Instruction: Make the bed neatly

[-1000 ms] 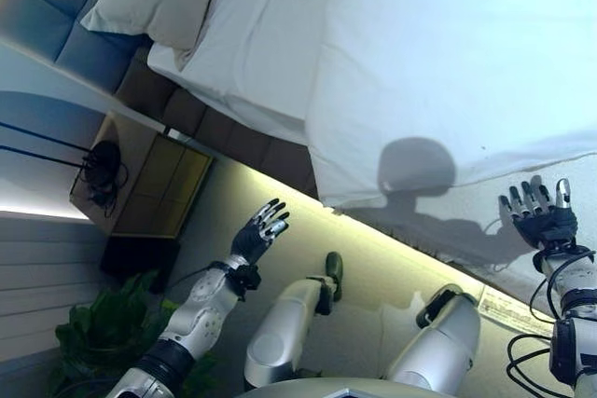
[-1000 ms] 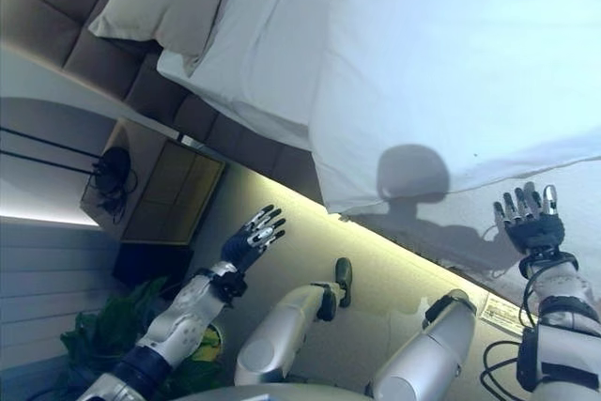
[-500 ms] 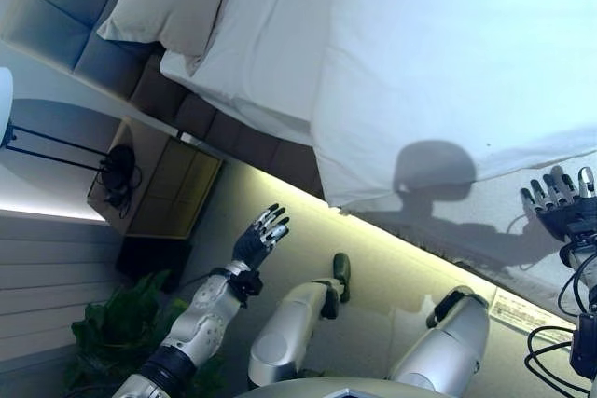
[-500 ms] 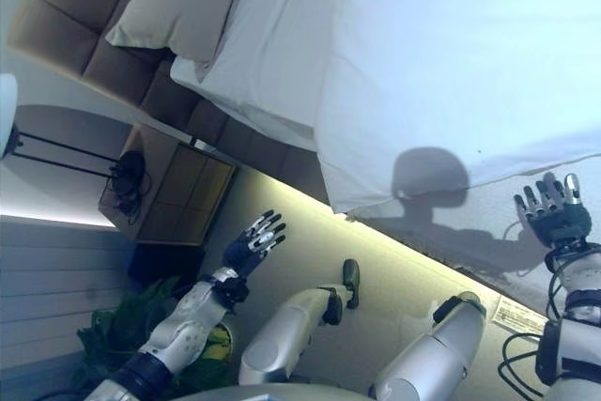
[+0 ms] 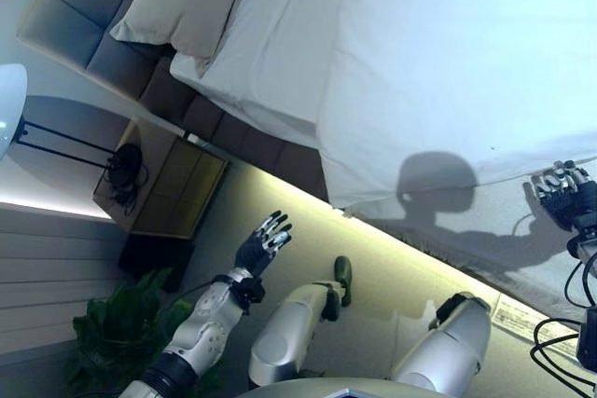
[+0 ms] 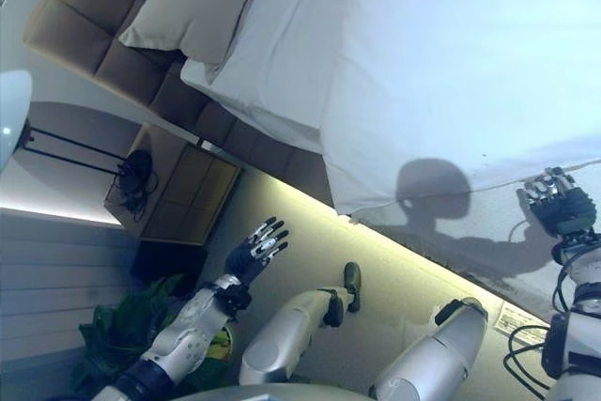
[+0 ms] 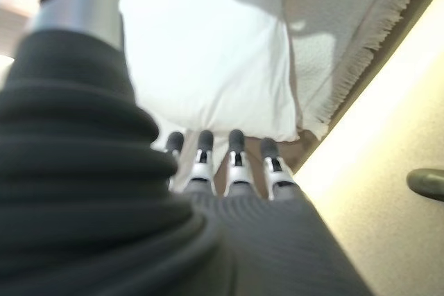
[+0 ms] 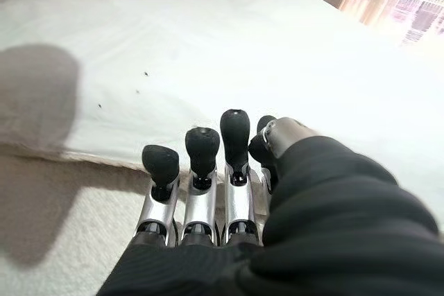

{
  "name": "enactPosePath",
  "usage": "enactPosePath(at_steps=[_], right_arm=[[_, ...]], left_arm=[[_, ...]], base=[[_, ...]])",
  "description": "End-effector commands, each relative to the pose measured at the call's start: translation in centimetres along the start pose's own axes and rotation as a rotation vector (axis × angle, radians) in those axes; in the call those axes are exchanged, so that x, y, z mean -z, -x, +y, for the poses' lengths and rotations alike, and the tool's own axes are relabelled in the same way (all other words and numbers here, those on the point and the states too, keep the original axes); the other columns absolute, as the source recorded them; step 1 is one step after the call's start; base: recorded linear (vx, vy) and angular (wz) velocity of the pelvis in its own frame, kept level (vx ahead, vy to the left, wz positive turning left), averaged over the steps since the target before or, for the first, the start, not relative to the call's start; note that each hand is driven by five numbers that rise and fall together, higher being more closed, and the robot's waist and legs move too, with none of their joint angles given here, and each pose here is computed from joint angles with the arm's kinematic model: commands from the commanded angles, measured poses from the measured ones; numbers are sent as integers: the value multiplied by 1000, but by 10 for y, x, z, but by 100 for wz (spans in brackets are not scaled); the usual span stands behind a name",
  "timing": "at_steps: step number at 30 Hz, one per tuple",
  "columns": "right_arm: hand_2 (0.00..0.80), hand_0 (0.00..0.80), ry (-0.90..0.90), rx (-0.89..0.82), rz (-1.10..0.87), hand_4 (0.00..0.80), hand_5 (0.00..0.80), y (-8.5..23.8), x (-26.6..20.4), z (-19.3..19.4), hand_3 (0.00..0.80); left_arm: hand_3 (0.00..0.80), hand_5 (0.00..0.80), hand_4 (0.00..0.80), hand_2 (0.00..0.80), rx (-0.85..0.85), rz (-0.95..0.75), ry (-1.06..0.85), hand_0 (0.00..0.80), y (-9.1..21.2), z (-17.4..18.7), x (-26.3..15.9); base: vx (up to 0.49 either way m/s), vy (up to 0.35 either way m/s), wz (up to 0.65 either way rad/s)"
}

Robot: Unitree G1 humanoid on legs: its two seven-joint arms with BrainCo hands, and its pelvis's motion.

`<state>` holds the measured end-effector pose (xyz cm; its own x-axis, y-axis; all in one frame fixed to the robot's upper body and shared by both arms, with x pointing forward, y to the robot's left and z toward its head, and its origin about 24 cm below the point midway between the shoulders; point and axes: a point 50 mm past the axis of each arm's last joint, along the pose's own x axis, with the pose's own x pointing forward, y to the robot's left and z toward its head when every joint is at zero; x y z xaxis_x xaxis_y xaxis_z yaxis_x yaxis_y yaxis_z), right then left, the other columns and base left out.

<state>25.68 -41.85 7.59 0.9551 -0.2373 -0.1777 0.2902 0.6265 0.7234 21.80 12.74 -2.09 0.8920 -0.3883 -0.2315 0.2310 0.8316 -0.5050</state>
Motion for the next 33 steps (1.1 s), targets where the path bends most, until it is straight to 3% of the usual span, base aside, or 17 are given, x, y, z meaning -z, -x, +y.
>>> enactPosePath(at_steps=[1,4,5,14,25,33], right_arm=[[800,800,-33,-57,-49,800,800,1,-8,4,800],[800,800,-42,-33,-13,800,800,5,8,-8,800],[0,0,-25,-15,9,0,0,7,14,-13,0],[0,0,-67,117,11,0,0,2,3,-8,0],[0,0,-65,115,17,0,0,-9,-1,9,0],[0,0,-43,15,-25,0,0,-19,-21,37,0]], left_arm=[[0,0,0,0,1,-93,50,0,5,-4,-6],[0,0,0,0,-10,-93,43,0,6,-2,-7],[0,0,0,0,-15,-90,42,0,7,-1,-8],[0,0,0,0,-14,-59,36,0,5,-6,-1],[0,0,0,0,-5,-95,40,0,-4,-15,-7],[0,0,0,0,7,-101,39,0,-6,-18,-9]], base=[[52,-80,-1],[79,-59,-4],[104,-33,-4],[37,7,-1],[-53,-9,1],[-10,-3,-1]])
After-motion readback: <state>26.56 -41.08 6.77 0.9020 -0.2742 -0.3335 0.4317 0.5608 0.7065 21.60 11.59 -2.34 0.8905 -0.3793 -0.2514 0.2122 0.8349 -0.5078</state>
